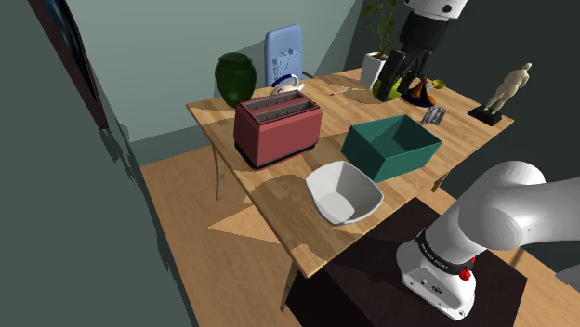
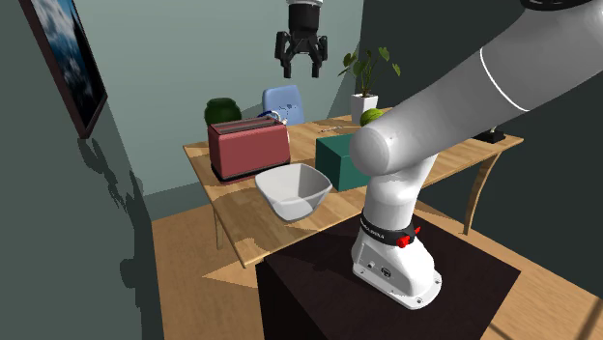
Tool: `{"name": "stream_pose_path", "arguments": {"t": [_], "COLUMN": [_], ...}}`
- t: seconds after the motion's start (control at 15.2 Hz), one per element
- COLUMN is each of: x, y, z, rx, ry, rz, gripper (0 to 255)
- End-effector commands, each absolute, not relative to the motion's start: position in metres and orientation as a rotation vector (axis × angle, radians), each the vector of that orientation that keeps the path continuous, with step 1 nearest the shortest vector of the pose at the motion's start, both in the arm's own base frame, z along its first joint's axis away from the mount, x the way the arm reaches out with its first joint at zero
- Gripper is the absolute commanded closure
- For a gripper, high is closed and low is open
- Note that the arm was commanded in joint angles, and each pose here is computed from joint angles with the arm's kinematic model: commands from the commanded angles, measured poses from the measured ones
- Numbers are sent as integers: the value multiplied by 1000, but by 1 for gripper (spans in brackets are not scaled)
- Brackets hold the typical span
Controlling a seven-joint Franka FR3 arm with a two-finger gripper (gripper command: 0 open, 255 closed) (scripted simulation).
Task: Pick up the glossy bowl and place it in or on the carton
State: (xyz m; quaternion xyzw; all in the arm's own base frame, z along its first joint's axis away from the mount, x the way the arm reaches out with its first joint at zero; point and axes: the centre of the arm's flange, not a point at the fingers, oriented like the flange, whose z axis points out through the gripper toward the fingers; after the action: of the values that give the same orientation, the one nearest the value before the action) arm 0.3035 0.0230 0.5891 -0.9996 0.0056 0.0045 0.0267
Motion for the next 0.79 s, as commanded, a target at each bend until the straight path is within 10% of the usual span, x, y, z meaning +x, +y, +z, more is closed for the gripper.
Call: {"name": "stream_pose_path", "arguments": {"t": [0.0,0.73], "x": [304,294], "y": [23,108], "z": [589,466], "rx": [-3088,-3148], "ry": [17,-81], "rz": [14,69], "gripper": [0,0]}}
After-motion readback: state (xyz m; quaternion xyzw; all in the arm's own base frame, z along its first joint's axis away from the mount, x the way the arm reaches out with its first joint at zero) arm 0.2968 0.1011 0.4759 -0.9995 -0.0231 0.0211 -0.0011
